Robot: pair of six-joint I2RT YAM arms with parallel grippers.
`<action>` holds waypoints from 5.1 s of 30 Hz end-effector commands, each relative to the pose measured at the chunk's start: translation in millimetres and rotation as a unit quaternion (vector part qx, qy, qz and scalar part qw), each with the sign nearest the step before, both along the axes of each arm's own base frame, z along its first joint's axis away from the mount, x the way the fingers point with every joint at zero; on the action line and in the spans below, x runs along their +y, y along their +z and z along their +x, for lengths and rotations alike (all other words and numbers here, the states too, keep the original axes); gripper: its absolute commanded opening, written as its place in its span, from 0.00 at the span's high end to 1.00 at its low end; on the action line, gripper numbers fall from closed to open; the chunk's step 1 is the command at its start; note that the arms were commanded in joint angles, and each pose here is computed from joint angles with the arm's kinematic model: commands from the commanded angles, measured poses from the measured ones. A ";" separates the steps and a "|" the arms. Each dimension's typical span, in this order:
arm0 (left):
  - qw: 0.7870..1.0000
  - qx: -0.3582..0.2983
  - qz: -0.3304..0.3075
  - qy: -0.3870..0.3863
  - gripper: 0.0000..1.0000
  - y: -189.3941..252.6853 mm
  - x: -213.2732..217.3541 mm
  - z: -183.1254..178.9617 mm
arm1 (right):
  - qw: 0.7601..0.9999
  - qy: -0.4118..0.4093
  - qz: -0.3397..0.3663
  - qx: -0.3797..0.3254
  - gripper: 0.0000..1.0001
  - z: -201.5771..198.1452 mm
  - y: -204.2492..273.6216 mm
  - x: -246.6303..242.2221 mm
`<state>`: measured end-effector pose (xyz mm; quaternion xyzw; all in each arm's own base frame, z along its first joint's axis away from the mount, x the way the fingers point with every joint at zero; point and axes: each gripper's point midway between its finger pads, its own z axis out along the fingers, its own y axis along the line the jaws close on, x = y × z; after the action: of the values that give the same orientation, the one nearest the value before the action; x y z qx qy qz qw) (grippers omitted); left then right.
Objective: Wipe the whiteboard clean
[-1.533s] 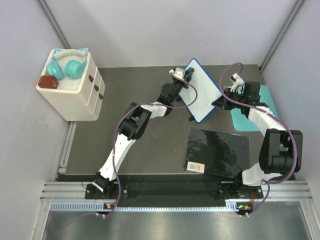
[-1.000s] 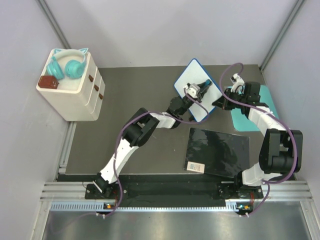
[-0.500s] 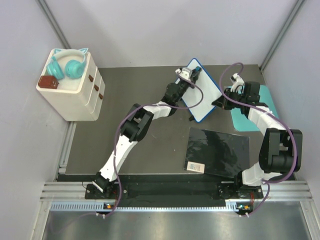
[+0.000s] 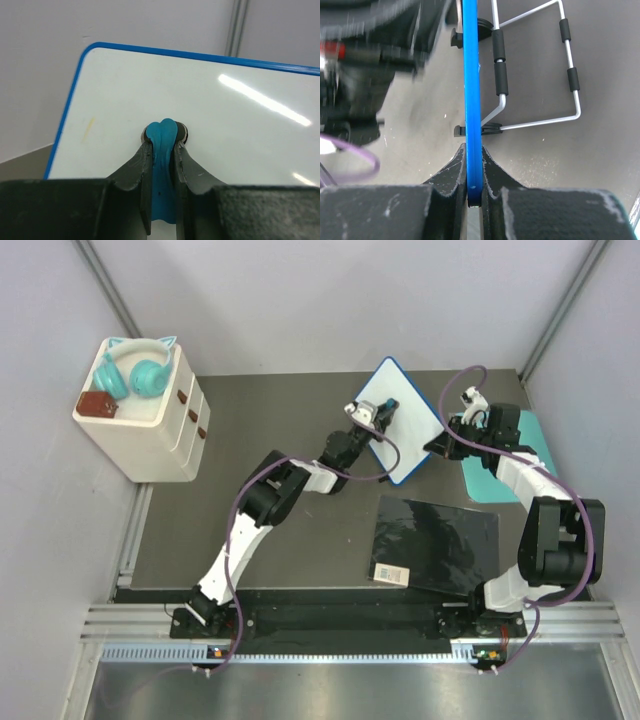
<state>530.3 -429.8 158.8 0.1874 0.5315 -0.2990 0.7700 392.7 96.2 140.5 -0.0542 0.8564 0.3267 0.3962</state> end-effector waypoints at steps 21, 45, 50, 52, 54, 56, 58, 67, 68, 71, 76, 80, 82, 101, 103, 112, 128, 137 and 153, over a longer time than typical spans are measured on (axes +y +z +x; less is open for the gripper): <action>0.985 0.146 -0.023 -0.088 1.00 -56.3 -96.0 -203.0 | 0.998 0.031 -0.054 0.020 1.00 -13.0 -31.8 3.1; 0.967 0.218 -0.043 0.126 1.00 -76.5 10.2 -149.3 | 0.998 0.032 -0.055 0.031 1.00 -13.4 -36.9 2.8; 0.976 0.150 -0.087 0.130 1.00 -20.5 36.3 -159.0 | 0.997 0.032 -0.056 0.034 1.00 -13.9 -38.0 2.6; 0.975 0.125 -0.086 0.160 1.00 -5.7 58.3 -162.2 | 0.997 0.033 -0.057 0.041 1.00 -14.0 -40.7 2.2; 0.973 0.105 -0.088 0.188 1.00 16.0 79.4 -165.9 | 0.996 0.033 -0.057 0.053 1.00 -15.8 -44.1 2.0; 0.966 0.071 -0.101 0.226 1.00 46.7 105.6 -168.2 | 0.996 0.032 -0.057 0.064 1.00 -17.2 -47.9 1.7; 0.960 0.052 -0.087 0.261 1.00 54.9 129.6 -171.2 | 0.995 0.029 -0.061 0.071 1.00 -19.1 -50.4 0.2; 0.943 0.052 -0.085 0.317 1.00 81.8 188.3 -162.3 | 0.994 0.020 -0.063 0.082 1.00 -35.8 -49.4 -1.5; 0.942 0.055 -0.079 0.321 1.00 78.7 191.2 -162.0 | 0.994 0.019 -0.064 0.083 1.00 -37.2 -49.2 -1.9; 0.940 0.059 -0.073 0.328 1.00 73.2 198.9 -162.4 | 0.994 0.017 -0.063 0.088 1.00 -43.3 -50.6 -1.6; 0.939 0.068 -0.054 0.334 1.00 64.0 205.2 -165.7 | 0.994 0.012 -0.062 0.089 1.00 -53.0 -46.8 -2.3; 0.939 0.073 -0.051 0.333 1.00 59.3 206.1 -166.8 | 0.993 0.014 -0.058 0.103 1.00 -60.9 -50.8 -1.1; 0.938 0.076 -0.047 0.334 1.00 56.2 205.7 -166.2 | 0.993 0.011 -0.060 0.105 1.00 -63.7 -54.0 -1.6; 0.939 0.086 -0.039 0.331 1.00 42.0 207.9 -168.7 | 0.992 0.006 -0.052 0.111 0.80 -55.7 -67.4 -0.4; 0.940 0.087 -0.036 0.329 1.00 40.9 206.4 -168.7 | 0.992 0.002 -0.059 0.111 0.77 -55.8 -68.0 -2.2; 0.938 0.088 -0.028 0.334 1.00 37.8 208.3 -169.1 | 0.994 -0.017 -0.071 0.087 0.63 -50.9 -60.5 -6.5; 0.940 0.093 -0.016 0.328 1.00 25.8 204.1 -167.7 | 0.996 -0.017 -0.077 0.043 0.55 -41.6 -15.7 -7.2; 0.940 0.089 0.001 0.328 1.00 27.4 202.4 -166.2 | 0.996 -0.036 -0.081 0.010 0.32 -44.9 9.5 -10.9; 0.890 0.304 0.128 0.315 0.92 -31.9 212.7 -130.5 | 0.990 -0.106 -0.091 0.022 0.28 -83.6 26.7 -26.9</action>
<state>400.8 -228.6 142.5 0.0156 0.7480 -0.0229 0.6631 321.9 71.2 143.5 -0.0060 0.9024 0.2169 0.3723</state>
